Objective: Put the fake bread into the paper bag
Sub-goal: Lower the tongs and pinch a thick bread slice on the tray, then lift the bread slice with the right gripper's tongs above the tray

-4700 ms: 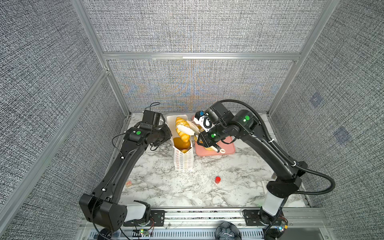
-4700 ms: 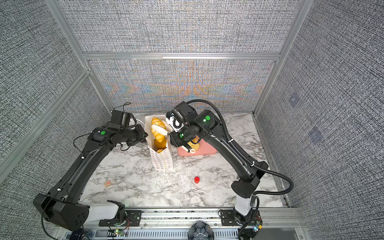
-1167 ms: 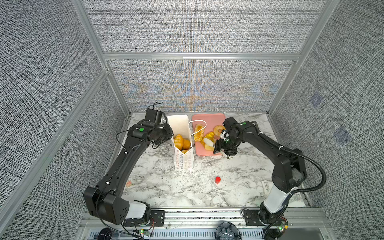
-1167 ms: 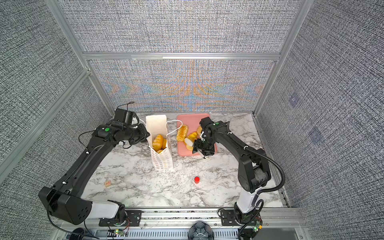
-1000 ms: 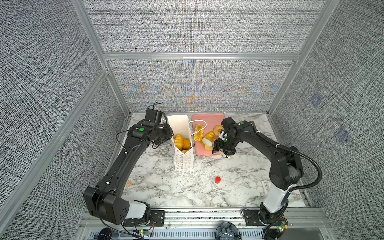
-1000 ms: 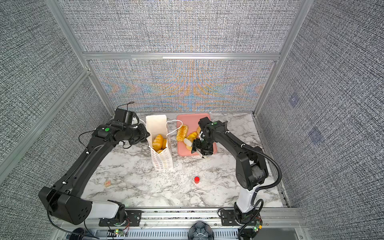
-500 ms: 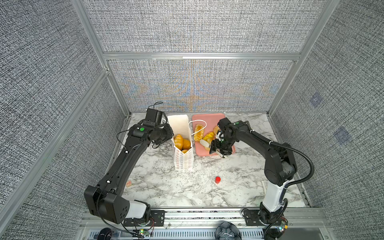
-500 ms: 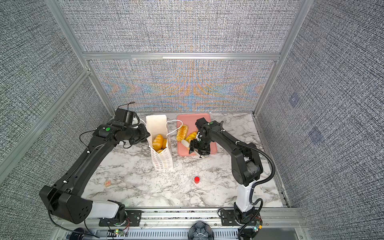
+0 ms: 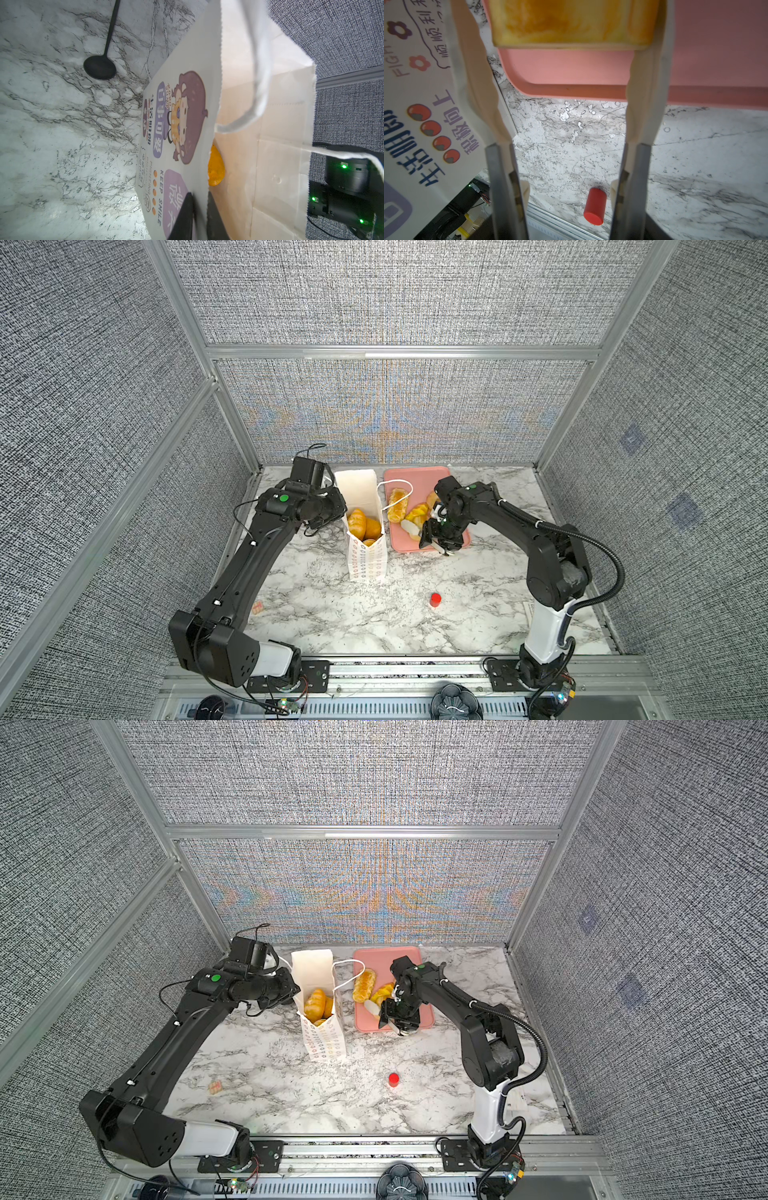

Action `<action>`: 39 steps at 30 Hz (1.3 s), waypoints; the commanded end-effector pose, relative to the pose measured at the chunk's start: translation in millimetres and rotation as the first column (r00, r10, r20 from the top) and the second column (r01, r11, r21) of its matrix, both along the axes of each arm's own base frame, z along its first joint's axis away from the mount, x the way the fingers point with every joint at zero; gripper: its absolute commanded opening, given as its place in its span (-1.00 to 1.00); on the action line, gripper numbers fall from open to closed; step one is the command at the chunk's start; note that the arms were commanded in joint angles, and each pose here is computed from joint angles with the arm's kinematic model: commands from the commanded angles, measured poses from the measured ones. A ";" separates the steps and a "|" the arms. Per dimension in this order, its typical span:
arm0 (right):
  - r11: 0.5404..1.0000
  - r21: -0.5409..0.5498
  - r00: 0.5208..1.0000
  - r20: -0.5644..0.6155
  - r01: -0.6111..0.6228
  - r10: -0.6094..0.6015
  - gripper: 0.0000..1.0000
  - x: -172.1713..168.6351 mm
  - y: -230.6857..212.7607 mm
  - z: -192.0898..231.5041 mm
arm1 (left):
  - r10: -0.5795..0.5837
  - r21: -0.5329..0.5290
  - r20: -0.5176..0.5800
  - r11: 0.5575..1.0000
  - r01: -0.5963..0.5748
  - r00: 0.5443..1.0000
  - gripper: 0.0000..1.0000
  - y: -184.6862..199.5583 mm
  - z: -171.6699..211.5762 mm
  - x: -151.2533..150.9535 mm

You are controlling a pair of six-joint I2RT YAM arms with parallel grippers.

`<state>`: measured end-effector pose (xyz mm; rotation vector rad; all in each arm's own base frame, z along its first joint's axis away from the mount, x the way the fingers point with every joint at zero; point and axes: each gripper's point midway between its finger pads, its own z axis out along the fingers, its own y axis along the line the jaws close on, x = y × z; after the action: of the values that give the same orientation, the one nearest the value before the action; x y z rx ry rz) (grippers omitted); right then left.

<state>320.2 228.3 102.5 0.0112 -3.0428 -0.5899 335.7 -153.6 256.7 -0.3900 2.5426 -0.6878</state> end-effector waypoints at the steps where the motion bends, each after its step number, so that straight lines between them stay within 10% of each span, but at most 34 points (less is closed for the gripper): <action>1: 1.000 -0.003 1.000 0.010 0.001 -0.001 0.29 -0.8 -1.7 2.3 | -0.005 -0.003 0.016 1.000 0.005 1.000 -0.72 -0.4 4.3 1.6; 39: 0.999 0.000 0.980 0.193 0.045 -0.044 0.01 4.1 -44.7 91.1 | 0.001 0.001 0.032 1.000 -0.001 0.999 -0.33 2.1 13.8 5.0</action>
<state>326.2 188.2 184.1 -0.0347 -3.2203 -0.6461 340.1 -152.8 269.8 -0.3836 2.5120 -0.6966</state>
